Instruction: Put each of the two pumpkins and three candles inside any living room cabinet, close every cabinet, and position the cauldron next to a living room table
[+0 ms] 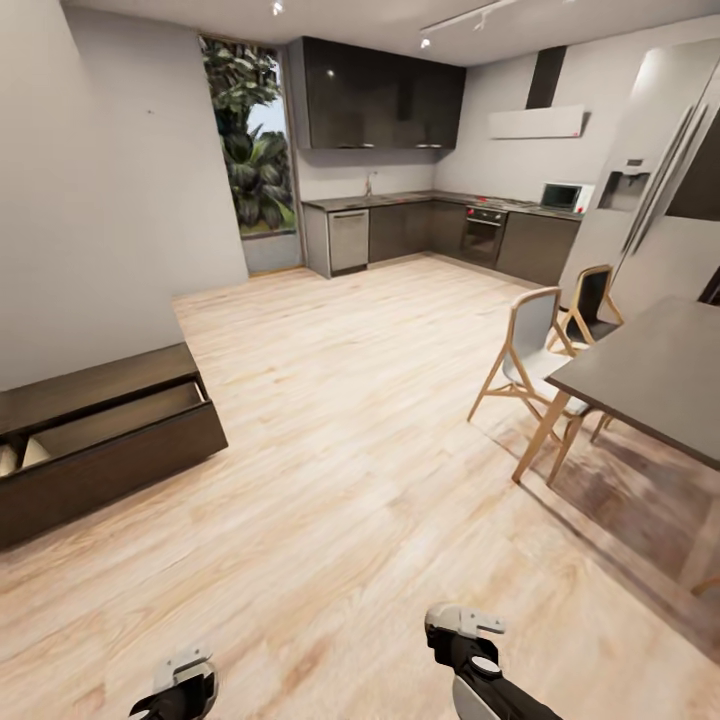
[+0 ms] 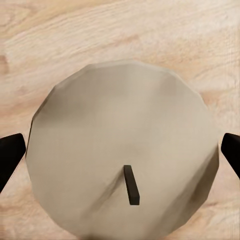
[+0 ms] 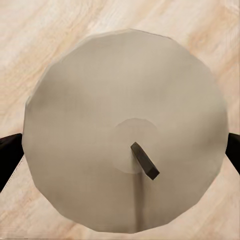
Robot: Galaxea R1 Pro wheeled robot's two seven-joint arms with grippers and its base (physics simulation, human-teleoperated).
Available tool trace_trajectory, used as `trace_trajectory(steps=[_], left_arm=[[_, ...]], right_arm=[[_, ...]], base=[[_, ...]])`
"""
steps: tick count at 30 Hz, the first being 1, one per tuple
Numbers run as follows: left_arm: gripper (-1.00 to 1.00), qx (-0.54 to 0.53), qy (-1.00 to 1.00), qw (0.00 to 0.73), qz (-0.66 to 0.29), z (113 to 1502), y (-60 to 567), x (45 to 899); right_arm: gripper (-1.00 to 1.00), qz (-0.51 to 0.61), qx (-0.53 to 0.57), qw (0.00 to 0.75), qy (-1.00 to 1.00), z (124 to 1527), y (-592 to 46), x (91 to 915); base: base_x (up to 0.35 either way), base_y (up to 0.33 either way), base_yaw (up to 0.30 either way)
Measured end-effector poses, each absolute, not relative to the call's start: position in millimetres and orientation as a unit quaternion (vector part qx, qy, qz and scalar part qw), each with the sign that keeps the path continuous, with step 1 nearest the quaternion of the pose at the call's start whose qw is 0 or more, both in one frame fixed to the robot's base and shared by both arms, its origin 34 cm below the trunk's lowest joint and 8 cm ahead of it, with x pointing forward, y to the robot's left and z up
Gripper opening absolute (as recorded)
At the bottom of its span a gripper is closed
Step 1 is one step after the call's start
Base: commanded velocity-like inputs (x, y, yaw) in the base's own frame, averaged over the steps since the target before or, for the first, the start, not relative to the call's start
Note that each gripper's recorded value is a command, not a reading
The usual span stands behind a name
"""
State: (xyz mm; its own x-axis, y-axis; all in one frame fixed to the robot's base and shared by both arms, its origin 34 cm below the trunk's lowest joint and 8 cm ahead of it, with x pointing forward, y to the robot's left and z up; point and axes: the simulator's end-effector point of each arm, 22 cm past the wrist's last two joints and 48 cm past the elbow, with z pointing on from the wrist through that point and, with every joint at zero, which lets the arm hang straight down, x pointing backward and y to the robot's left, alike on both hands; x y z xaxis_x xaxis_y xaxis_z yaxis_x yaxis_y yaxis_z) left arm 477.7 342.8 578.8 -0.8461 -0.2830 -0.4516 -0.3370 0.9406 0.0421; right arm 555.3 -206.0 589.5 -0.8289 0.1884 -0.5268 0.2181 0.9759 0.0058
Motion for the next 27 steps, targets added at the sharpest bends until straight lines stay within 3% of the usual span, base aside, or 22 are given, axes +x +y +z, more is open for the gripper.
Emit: trace_trajectory(steps=[5, 13, 27], left_arm=[[-1.0, -0.161, 0.959, 0.224, 0.06, 577.5, 342.1, 476.6], [-1.0, -0.161, 0.96, 0.223, 0.06, 577.1, 342.0, 476.4], [-1.0, -0.16, 0.96, 0.223, 0.06, 577.1, 341.7, 476.3]], right_arm=[[-1.0, -0.027, 0.106, 0.271, 0.956, 588.0, -206.0, 554.4], [-1.0, -0.026, 0.104, 0.271, 0.957, 587.6, -204.8, 554.1], [-1.0, -0.027, 0.104, 0.271, 0.957, 587.7, -204.9, 554.1]], base=[[-0.053, 0.163, 0.255], [-0.085, 0.164, 0.09], [-0.044, 0.053, 0.284]])
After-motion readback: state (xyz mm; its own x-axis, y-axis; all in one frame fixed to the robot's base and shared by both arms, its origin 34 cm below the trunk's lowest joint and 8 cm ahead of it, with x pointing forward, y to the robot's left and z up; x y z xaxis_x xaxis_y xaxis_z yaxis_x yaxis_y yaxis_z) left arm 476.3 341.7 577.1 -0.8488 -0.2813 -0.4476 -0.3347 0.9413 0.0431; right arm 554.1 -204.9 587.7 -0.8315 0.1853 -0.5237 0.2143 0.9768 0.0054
